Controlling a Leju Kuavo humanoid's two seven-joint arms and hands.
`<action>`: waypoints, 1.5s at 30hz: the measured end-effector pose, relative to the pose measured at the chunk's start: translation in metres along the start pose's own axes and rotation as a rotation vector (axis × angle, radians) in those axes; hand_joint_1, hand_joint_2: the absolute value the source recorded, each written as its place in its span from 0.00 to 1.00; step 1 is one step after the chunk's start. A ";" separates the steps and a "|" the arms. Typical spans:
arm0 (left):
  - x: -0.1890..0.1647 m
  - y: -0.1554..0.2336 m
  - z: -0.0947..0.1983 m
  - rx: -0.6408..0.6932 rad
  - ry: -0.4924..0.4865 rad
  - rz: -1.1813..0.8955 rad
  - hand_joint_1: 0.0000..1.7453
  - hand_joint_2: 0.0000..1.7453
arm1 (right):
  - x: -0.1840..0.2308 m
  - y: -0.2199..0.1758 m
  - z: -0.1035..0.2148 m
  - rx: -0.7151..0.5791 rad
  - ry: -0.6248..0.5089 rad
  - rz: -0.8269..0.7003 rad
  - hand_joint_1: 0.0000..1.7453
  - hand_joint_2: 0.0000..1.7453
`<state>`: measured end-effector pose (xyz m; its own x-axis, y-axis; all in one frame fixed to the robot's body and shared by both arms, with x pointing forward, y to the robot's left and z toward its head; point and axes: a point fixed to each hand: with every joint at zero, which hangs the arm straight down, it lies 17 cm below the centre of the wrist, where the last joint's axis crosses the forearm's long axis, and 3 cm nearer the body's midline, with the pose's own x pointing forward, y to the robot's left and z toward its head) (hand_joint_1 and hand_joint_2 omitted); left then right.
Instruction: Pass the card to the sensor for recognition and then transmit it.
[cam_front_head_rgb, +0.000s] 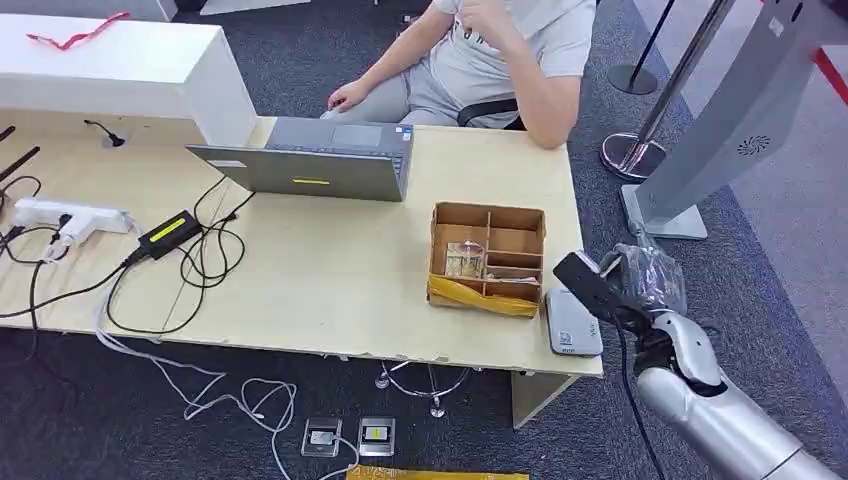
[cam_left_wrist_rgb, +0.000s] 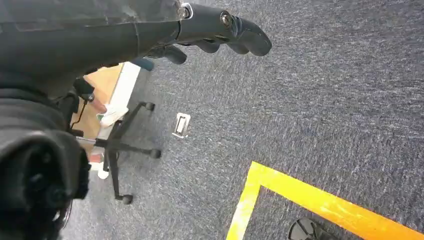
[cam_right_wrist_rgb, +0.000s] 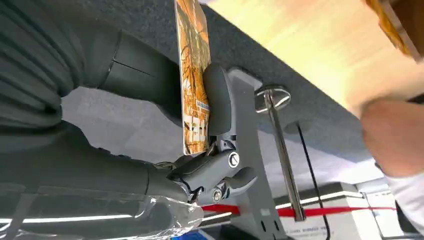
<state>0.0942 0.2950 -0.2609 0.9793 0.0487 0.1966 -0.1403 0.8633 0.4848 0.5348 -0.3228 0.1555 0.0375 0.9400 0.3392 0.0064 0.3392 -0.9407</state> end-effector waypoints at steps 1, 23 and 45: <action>0.000 -0.001 0.000 -0.001 0.000 -0.001 0.00 0.00 | -0.002 0.006 0.002 0.012 0.003 -0.004 1.00 1.00; 0.003 -0.004 0.002 -0.012 -0.016 -0.012 0.00 0.00 | -0.032 0.065 0.015 0.108 0.089 -0.087 1.00 1.00; 0.001 -0.004 0.001 -0.022 -0.009 -0.022 0.00 0.00 | -0.087 0.076 0.015 0.093 0.224 -0.121 1.00 1.00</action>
<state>0.0958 0.2914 -0.2621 0.9807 0.0256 0.1940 -0.1157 0.8752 0.4698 0.5174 -0.3786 0.0543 0.2619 0.8642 0.4296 -0.0667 0.4603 -0.8853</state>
